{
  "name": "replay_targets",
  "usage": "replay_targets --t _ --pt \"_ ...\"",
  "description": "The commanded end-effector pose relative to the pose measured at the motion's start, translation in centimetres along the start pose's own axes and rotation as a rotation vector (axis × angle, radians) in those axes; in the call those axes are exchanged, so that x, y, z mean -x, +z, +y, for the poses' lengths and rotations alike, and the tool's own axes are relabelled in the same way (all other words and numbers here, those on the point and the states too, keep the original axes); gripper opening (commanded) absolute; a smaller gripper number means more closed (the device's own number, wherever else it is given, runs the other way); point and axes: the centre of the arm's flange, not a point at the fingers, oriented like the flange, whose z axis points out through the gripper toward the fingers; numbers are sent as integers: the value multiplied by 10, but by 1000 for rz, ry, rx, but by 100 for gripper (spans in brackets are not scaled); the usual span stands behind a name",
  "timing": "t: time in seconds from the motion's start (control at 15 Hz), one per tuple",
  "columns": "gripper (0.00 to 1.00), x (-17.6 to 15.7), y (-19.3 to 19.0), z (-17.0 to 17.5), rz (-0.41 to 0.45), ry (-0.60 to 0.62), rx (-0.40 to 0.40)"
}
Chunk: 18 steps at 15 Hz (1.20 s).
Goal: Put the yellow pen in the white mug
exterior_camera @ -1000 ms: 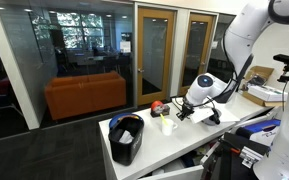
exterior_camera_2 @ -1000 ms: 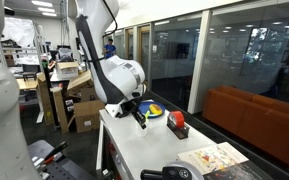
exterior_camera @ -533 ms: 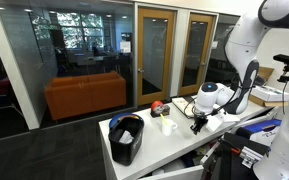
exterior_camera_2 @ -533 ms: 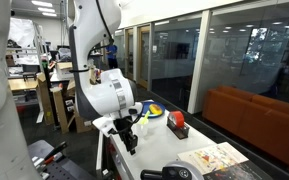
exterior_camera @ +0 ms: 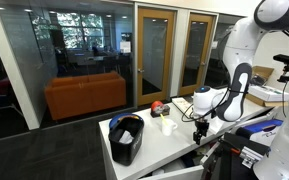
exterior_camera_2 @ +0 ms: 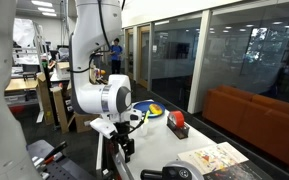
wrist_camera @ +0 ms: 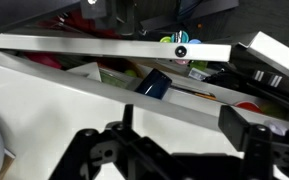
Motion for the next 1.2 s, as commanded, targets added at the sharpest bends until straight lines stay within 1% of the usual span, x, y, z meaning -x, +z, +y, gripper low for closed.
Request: replay_targets --t 0.0,0.13,0.27,0.47,0.67,0.8,0.87,0.93,1.13 --pt "100 -36 -72 15 -55 -28 -17" --pt "100 -51 -94 21 -60 -28 -30" --pt "100 -74 -128 31 -47 -7 -40" --pt "100 -113 -206 53 -18 28 -63" --pt "100 -132 -272 79 -6 86 -79" --pt "100 -136 -288 92 -30 140 -95" --pt "100 -137 -288 95 -55 182 -103" --pt "100 -125 -288 95 2 132 -74" --pt "100 -129 -281 96 -29 163 -80"
